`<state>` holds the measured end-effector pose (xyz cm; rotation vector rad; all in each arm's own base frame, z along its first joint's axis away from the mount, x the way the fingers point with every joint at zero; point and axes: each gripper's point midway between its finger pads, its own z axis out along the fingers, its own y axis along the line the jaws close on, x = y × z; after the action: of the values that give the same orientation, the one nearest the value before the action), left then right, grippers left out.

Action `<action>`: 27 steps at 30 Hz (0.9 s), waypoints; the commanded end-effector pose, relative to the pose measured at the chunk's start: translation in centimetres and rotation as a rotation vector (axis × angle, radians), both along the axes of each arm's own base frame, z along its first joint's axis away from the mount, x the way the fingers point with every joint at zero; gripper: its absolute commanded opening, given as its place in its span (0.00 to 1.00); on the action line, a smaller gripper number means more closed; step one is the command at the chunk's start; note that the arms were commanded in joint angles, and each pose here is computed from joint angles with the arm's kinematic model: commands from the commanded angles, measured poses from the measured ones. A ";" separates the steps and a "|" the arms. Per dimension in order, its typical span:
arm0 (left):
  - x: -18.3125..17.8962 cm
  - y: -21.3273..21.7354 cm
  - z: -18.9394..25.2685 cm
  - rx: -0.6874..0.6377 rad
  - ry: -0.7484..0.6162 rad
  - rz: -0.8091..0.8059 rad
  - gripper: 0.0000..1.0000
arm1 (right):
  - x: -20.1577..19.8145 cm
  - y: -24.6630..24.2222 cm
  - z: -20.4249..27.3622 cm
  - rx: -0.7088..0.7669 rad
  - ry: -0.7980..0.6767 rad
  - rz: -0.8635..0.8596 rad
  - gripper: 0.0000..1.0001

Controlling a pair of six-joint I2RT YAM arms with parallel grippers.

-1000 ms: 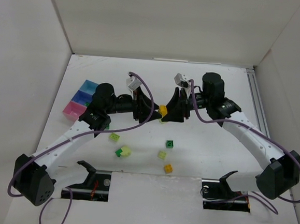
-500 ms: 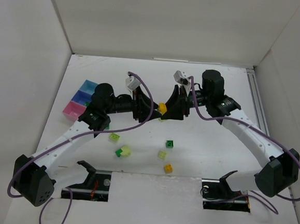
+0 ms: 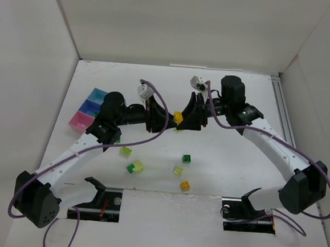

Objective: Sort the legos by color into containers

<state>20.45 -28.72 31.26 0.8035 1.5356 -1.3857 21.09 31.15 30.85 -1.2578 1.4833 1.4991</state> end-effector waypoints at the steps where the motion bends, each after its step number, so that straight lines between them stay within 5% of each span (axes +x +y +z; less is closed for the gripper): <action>1: 0.5 0.5 1.0 -0.024 -0.026 0.068 0.00 | -0.3 0.5 2.6 0.060 -0.093 0.041 0.00; 16: 3.6 4.9 -1.4 0.055 0.089 0.435 0.00 | 1.6 -5.5 3.3 0.074 -0.111 -0.110 0.00; 21: 8.0 12.7 -4.5 0.189 0.415 1.018 0.00 | 3.4 -5.8 2.4 0.032 -0.106 -0.248 0.00; 23: 10.4 17.8 -6.3 0.233 0.537 1.302 0.00 | 6.7 -6.8 1.3 -0.042 -0.089 -0.475 0.00; 27: 10.6 26.8 -12.9 0.344 0.853 1.575 0.00 | 10.0 -8.8 -1.7 -0.191 -0.049 -0.745 0.00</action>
<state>33.12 -10.06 23.98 -0.5139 2.0659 -0.4871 27.99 24.51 31.21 -0.8829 1.6706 1.0892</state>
